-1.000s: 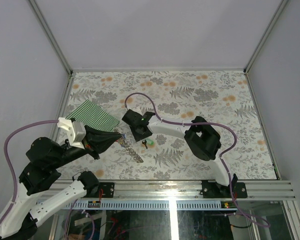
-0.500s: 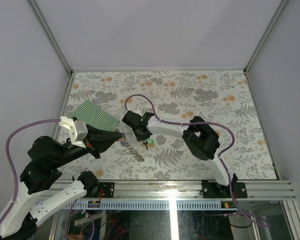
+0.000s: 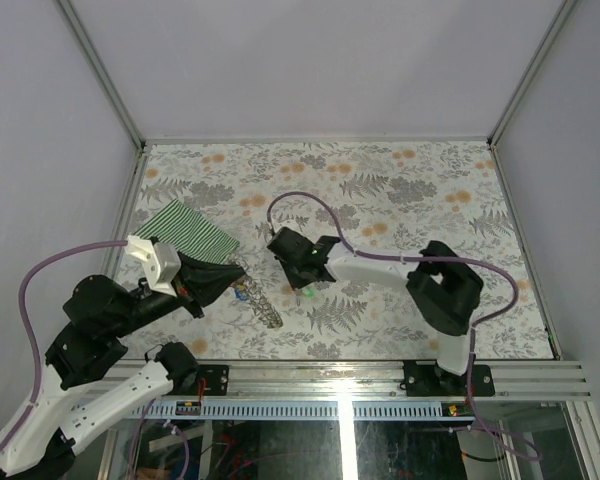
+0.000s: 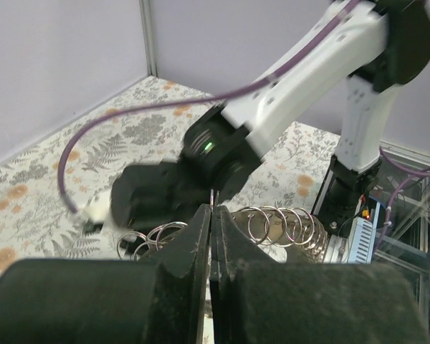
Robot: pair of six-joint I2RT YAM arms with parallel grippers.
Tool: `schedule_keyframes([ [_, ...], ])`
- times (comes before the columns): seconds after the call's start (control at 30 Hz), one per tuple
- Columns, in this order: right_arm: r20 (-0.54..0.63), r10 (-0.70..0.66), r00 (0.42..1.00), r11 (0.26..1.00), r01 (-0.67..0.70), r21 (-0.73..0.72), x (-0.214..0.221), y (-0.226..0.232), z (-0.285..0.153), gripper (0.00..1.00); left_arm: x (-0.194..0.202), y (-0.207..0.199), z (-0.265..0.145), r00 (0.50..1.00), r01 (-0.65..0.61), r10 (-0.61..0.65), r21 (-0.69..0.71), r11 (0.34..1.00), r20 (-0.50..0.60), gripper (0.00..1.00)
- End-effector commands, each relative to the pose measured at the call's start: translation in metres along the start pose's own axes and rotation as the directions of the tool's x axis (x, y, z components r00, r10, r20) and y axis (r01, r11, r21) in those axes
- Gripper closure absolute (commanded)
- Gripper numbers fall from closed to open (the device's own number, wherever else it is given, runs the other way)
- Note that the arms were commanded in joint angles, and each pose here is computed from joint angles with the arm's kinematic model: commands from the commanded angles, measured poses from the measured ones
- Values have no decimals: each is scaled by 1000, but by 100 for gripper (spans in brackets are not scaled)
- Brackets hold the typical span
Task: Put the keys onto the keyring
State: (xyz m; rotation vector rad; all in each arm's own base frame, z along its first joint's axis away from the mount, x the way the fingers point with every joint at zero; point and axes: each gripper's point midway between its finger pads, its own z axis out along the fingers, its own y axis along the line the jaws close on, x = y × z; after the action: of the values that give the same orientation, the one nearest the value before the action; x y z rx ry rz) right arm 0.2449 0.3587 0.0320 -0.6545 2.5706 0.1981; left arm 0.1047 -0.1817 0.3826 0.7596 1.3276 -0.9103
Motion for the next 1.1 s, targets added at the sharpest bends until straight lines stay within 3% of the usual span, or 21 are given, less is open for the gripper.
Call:
schedule_keyframes([
  [0.0, 245, 27, 969, 985, 15, -170, -36, 13, -63, 100, 4, 7, 0, 999, -22, 24, -37, 999, 38, 100],
  [0.2, 463, 106, 880, 924, 85, -373, -25, 12, -124, 100, 8, -2, 6, 997, -5, 3, 24, 1000, 82, 100],
  [0.4, 613, 197, 766, 892, 119, -435, -16, -7, -175, 100, 13, -3, 16, 993, 18, -23, 46, 999, 114, 100],
  [0.6, 674, 274, 686, 856, 146, -496, -18, -17, -234, 100, 7, -6, 24, 988, 40, -51, 77, 996, 147, 100],
  [0.87, 730, 380, 569, 806, 184, -563, -37, -27, -321, 100, -34, -10, 39, 984, 77, -93, 105, 991, 152, 100],
  [1.07, 742, 390, 545, 737, 298, -606, -16, -16, -327, 100, 0, -27, 28, 985, 20, -55, 207, 978, 165, 100],
])
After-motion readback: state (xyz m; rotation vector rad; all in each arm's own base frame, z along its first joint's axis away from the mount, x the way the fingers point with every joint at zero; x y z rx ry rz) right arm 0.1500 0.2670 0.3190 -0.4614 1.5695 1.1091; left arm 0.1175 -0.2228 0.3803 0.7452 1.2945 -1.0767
